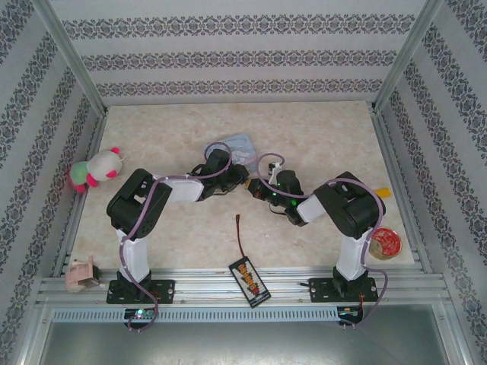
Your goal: Unlock the padlock with the key
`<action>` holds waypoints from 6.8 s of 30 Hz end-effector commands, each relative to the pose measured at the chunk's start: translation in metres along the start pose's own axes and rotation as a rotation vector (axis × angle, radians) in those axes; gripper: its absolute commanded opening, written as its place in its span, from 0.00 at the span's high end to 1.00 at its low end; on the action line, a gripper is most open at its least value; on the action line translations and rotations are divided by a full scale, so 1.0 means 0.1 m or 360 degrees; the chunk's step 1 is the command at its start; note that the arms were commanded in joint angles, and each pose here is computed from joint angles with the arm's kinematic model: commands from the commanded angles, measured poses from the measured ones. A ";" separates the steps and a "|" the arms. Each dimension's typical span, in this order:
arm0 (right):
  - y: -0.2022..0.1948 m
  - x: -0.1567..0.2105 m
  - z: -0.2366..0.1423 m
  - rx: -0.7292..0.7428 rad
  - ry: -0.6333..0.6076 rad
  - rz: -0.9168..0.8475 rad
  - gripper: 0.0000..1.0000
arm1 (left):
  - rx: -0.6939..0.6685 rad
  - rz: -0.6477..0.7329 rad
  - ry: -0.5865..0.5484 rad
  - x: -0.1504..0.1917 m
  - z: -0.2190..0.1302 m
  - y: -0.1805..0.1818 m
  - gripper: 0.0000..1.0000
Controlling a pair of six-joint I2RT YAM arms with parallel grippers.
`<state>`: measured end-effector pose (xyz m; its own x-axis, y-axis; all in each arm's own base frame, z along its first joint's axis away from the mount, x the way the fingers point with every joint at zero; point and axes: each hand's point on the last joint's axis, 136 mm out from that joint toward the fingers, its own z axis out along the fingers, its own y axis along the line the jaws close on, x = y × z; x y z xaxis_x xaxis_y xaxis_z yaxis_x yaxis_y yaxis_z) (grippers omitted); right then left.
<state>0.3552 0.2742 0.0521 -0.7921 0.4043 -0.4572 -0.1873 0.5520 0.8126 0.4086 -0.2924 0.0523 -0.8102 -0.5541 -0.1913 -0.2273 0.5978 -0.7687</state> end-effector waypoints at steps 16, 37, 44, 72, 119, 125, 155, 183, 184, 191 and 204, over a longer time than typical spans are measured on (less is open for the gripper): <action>0.15 -0.23 0.11 -0.0153 -0.0092 0.0133 0.98 | 0.0329 0.0315 -0.0232 -0.09 -0.46 -0.41 0.01; 0.17 -0.24 0.13 -0.0248 -0.0106 0.0292 0.97 | 0.0315 0.0244 -0.0404 -0.22 -0.37 -0.10 0.32; 0.16 -0.24 0.14 -0.0252 -0.0107 0.0300 0.97 | 0.0303 0.0219 -0.0387 -0.25 -0.28 -0.06 0.35; 0.19 -0.25 0.20 -0.0291 -0.0102 0.0340 0.96 | 0.0324 0.0152 -0.0382 -0.34 -0.11 -0.02 0.80; 0.08 0.42 -0.21 0.0490 0.0194 -0.0636 0.75 | 0.0233 0.0234 -0.0106 0.11 -0.40 0.01 1.00; 0.14 0.44 -0.15 0.0599 0.0258 -0.0819 0.74 | 0.0208 0.0206 -0.0060 0.11 -0.39 0.00 1.00; 0.18 0.31 -0.02 0.0830 0.0315 -0.1148 0.66 | 0.0236 0.0163 -0.0008 0.10 -0.39 -0.06 1.00; 0.21 0.08 0.02 0.0748 0.0251 -0.1152 0.93 | 0.0273 0.0171 0.0026 0.15 -0.40 -0.07 1.00; 0.22 0.08 0.02 0.0715 0.0258 -0.1138 0.94 | 0.0269 0.0171 0.0032 0.16 -0.39 -0.06 1.00; 0.27 0.07 0.03 0.0508 0.0325 -0.1023 0.98 | 0.0282 0.0172 0.0051 0.18 -0.40 -0.06 1.00; 0.23 0.02 -0.02 0.0255 0.0436 -0.0734 1.00 | 0.0286 0.0161 0.0080 0.21 -0.38 -0.05 0.97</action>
<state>0.3318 0.2885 0.0498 -0.7916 -0.1783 -0.5844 -0.4828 0.7688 0.4194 0.3777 -0.2780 0.0670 -0.8256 -0.4975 -0.2662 -0.0721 0.5609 -0.8248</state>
